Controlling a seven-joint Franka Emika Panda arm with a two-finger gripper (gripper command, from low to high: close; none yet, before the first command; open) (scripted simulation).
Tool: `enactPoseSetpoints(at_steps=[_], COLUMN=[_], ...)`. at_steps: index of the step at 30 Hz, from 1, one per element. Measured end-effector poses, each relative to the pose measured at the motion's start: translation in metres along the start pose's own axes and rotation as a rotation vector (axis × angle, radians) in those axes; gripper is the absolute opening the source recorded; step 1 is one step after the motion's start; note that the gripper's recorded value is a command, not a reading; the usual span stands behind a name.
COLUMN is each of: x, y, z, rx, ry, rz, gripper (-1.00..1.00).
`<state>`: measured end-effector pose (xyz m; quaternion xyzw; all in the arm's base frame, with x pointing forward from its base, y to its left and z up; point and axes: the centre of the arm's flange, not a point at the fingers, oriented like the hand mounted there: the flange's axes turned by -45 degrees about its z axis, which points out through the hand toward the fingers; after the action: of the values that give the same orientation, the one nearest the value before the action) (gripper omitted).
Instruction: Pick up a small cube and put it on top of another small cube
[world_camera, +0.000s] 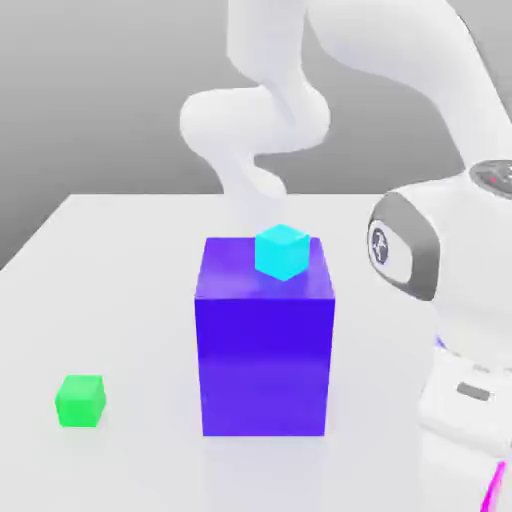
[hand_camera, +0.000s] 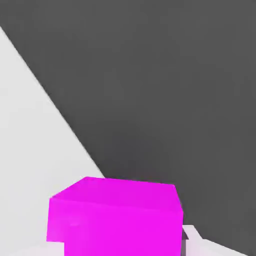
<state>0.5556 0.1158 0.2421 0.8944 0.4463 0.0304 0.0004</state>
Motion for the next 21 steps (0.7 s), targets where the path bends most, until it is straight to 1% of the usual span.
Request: enactPoseSetpoints(at_steps=[5, 9, 12, 16, 18, 19, 20, 21], x=[-0.115, -0.223, -0.322, -0.415, -0.450, -0.448, -0.428, -0.423], y=[0.056, 0.080, 0.084, 0.060, 0.047, 0.045, 0.045, 0.044], z=[-0.013, -0.023, -0.031, -0.034, -0.019, -0.009, 0.003, 0.014], rx=[-0.014, -0.016, -0.014, -0.004, 0.015, 0.018, 0.021, 0.023], ry=[-0.021, -0.035, -0.040, -0.039, -0.053, -0.055, -0.055, -0.055], rz=[0.059, 0.113, 0.191, 0.250, 0.287, 0.275, 0.221, 0.207], gripper=[-1.00, -1.00, -1.00, -1.00, -1.00, -1.00, -1.00, -1.00])
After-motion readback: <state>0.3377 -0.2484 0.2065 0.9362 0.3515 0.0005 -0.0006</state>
